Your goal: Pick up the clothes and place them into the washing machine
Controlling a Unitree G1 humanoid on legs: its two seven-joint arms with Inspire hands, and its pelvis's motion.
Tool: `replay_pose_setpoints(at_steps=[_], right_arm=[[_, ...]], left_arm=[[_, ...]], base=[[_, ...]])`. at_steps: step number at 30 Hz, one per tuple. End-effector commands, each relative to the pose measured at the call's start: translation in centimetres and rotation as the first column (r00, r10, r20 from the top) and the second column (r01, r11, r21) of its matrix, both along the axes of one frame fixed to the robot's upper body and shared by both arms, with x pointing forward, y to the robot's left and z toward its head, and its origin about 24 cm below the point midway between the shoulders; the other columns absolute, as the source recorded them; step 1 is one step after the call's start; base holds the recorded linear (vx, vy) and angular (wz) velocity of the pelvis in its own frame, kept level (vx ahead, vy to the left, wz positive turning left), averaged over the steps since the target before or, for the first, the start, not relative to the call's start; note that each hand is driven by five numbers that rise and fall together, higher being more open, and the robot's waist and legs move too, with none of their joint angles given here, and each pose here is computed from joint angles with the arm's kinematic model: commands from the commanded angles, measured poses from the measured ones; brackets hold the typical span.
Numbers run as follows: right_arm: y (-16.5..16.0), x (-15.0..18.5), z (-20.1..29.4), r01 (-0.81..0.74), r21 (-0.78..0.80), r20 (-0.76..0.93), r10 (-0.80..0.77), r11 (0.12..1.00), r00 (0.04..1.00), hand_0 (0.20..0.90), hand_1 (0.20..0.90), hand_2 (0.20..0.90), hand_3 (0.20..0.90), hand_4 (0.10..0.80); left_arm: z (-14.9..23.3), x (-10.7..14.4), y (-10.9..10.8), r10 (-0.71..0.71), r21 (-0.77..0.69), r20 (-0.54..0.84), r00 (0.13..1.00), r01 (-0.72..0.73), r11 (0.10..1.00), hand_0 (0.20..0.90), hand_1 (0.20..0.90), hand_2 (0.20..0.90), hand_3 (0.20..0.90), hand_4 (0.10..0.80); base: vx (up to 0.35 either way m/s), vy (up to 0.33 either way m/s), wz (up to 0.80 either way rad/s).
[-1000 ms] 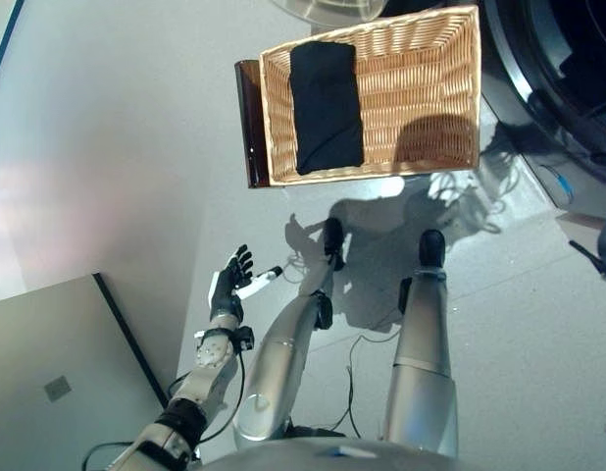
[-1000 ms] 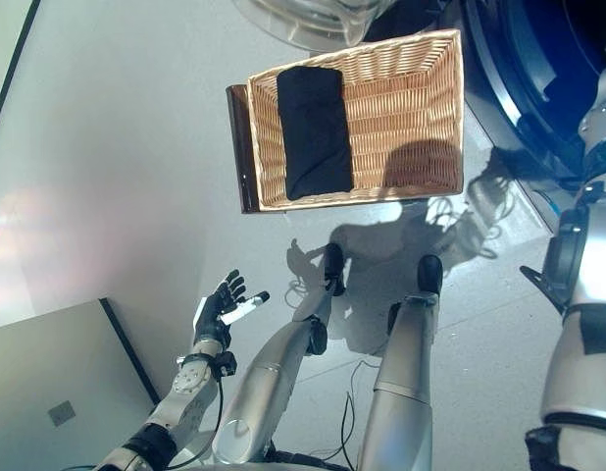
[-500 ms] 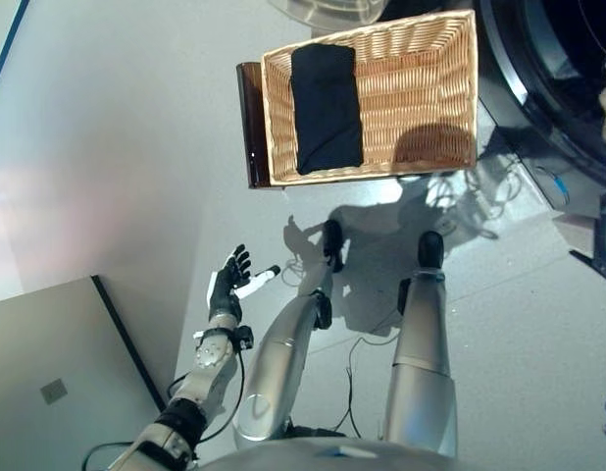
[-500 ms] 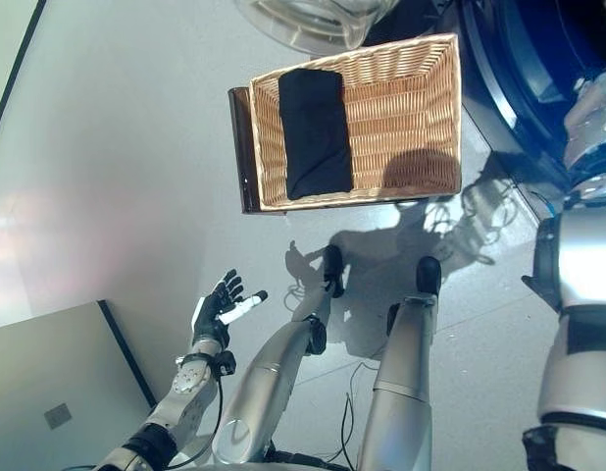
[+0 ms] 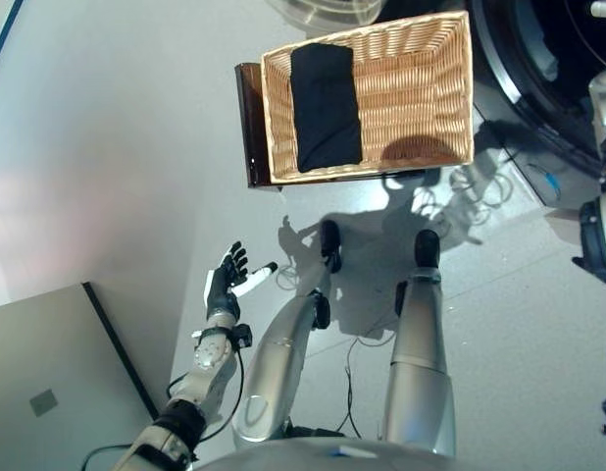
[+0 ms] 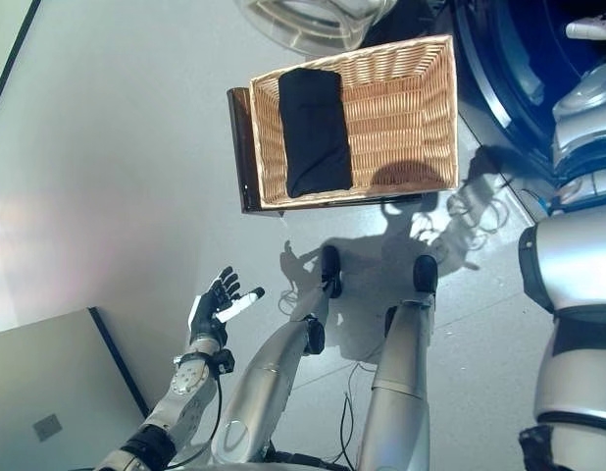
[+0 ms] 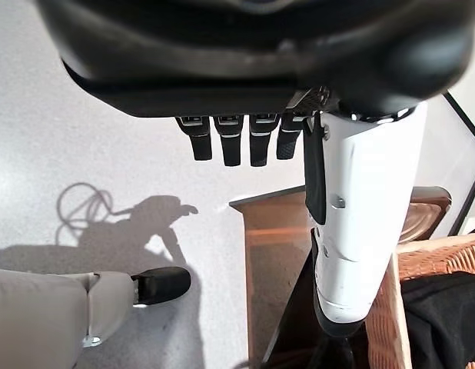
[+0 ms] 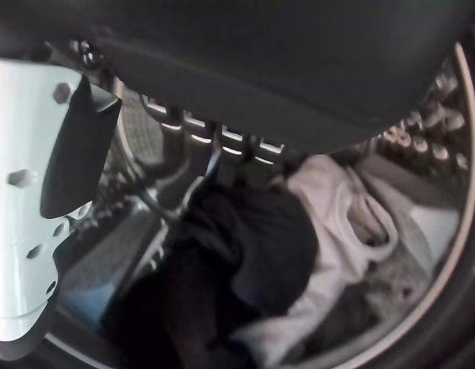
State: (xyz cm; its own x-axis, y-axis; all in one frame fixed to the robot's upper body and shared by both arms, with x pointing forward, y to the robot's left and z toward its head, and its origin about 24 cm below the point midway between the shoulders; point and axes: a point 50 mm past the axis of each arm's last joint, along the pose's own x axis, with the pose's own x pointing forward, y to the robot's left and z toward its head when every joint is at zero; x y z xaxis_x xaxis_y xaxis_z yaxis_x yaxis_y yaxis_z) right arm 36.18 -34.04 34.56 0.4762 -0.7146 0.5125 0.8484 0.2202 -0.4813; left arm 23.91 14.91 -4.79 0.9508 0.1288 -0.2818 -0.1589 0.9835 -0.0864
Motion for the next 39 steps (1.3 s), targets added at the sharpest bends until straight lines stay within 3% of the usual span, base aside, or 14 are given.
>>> replay_pose_setpoints(at_steps=[1,9,14,26,39], right_arm=[[2.1,-0.6,3.5,0.032,-0.195,0.182,0.004,0.98,0.983,0.9,0.9,0.9,0.9,0.8],[4.3,1.4,-0.3,-0.063,-0.152,0.168,0.088,0.986,0.982,0.9,0.9,0.9,0.9,0.8],[7.8,2.8,-3.2,-0.201,-0.13,0.181,0.222,0.971,0.958,0.9,0.9,0.9,0.9,0.8],[15.1,4.0,-9.6,-0.438,-0.115,0.114,0.45,0.892,0.886,0.9,0.9,0.9,0.9,0.8],[21.7,4.2,-11.7,-0.597,-0.205,-0.022,0.606,0.775,0.795,0.9,0.9,0.9,0.9,0.8]], left_arm=[[1.9,1.4,3.0,0.122,0.056,0.116,0.986,-0.129,0.99,0.9,0.9,0.9,0.9,0.8],[1.9,1.7,3.1,0.149,0.061,0.123,0.981,-0.157,0.986,0.9,0.9,0.9,0.9,0.8],[1.6,1.6,3.7,0.187,0.074,0.107,0.977,-0.195,0.978,0.9,0.9,0.9,0.9,0.8],[1.3,0.9,5.2,0.254,0.11,0.094,0.962,-0.264,0.958,0.9,0.9,0.9,0.9,0.8],[1.9,1.1,5.6,0.27,0.126,0.121,0.955,-0.285,0.95,0.9,0.9,0.9,0.9,0.8]], base=[[-0.024,0.044,-0.05],[-0.01,0.03,-0.07],[0.004,0.001,-0.05],[0.0,0.001,0.0],[0.004,-0.001,0.01]])
